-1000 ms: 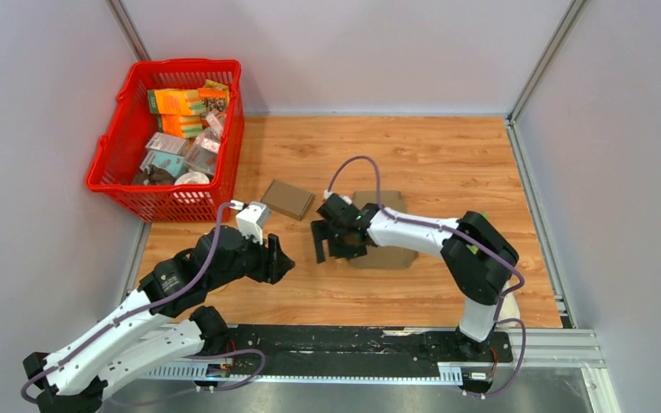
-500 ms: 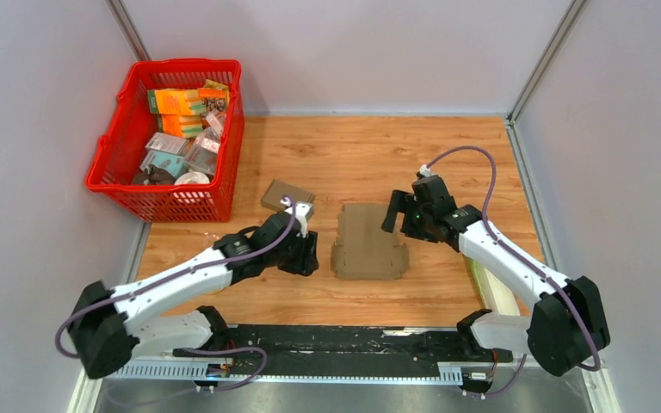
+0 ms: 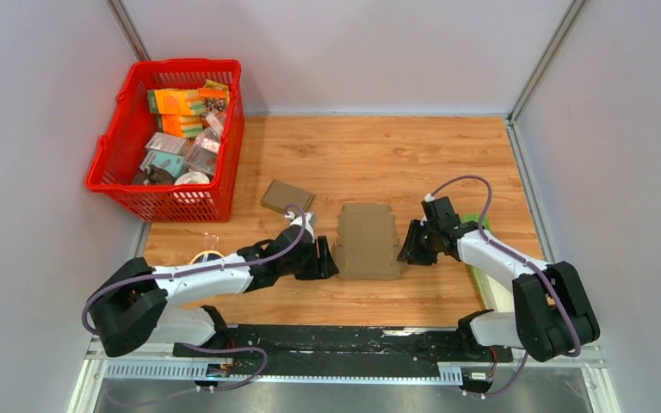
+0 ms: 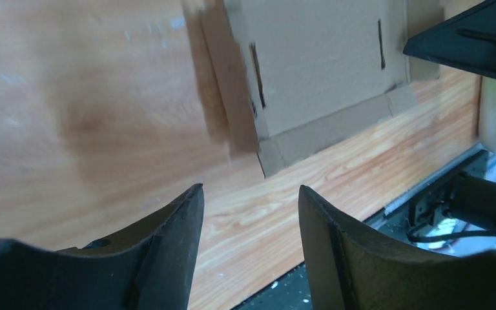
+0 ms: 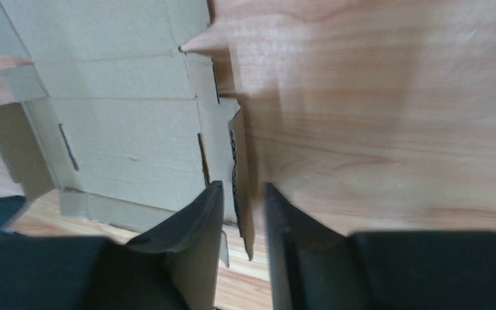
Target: Fold the paper box
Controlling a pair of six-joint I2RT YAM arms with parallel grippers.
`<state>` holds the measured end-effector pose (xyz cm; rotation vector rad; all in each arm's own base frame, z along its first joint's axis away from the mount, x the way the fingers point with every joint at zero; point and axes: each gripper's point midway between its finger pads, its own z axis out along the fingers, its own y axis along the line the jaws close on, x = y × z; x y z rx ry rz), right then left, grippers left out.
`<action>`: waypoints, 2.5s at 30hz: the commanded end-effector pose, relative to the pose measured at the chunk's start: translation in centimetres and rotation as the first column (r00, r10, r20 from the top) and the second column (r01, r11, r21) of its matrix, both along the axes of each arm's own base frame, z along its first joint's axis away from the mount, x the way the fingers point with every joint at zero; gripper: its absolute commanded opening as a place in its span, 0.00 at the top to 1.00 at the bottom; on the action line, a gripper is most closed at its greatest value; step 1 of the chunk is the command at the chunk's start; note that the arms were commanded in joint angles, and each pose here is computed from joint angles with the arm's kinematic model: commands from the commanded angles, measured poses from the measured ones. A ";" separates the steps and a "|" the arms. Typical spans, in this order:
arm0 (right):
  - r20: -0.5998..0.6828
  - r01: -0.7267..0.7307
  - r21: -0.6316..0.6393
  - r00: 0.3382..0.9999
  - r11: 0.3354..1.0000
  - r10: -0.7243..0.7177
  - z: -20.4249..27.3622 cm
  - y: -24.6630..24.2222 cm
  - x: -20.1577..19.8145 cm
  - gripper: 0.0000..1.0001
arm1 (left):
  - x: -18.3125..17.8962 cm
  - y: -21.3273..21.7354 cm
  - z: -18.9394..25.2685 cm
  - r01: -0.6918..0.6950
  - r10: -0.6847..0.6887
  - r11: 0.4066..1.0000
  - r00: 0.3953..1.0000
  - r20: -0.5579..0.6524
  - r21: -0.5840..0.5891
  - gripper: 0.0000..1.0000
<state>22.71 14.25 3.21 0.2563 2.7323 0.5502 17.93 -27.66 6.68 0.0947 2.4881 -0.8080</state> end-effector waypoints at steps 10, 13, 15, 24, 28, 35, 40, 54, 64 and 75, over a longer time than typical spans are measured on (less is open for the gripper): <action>-0.113 0.401 0.369 0.915 0.838 -0.388 0.2 2.4 -2.4 0.93 | -0.1 -3.2 0.8 -0.377 0.352 0.856 0.926 -0.136 -0.354 0.28; -0.142 0.449 0.400 0.892 0.799 -0.429 0.9 2.6 -3.2 0.94 | 0.3 -3.3 0.7 -0.402 0.376 0.831 0.915 -0.145 -0.385 0.25; -0.167 0.480 0.417 0.875 0.772 -0.454 1.0 2.8 -3.6 0.95 | 0.5 -3.7 1.1 -0.388 0.367 0.822 0.921 -0.134 -0.417 0.25; -0.186 0.439 0.466 0.897 0.768 -0.400 1.8 4.6 -5.1 1.00 | 1.4 -5.7 2.5 -0.287 0.309 0.847 0.951 -0.026 -0.448 0.25; -0.182 0.430 0.476 0.902 0.767 -0.392 2.0 5.5 -5.6 1.00 | 1.4 -6.1 1.6 -0.295 0.305 0.843 0.951 -0.052 -0.451 0.31; -0.164 0.411 0.500 0.909 0.762 -0.382 3.0 6.7 -6.4 0.98 | 1.2 -6.7 0.6 -0.290 0.287 0.829 0.954 -0.081 -0.479 0.58; 0.103 0.138 0.437 0.974 0.889 -0.202 6.7 6.6 -5.9 0.35 | 0.2 -5.0 0.2 -0.198 0.219 0.897 0.976 0.008 -0.396 0.94; 0.704 -0.817 -0.164 0.296 0.553 0.645 24.2 12.6 -8.3 0.00 | -7.4 2.2 7.6 0.550 -0.544 0.835 0.816 0.196 0.031 0.96; 0.668 -0.892 -0.312 0.039 0.328 0.743 25.3 17.2 -8.6 0.02 | -9.4 3.4 11.5 0.679 -0.676 0.732 0.715 0.180 0.053 0.96; 0.664 -0.823 -0.372 0.088 0.430 0.742 23.3 16.7 -7.6 0.25 | -9.5 3.2 12.2 0.689 -0.682 0.725 0.710 0.177 0.030 0.97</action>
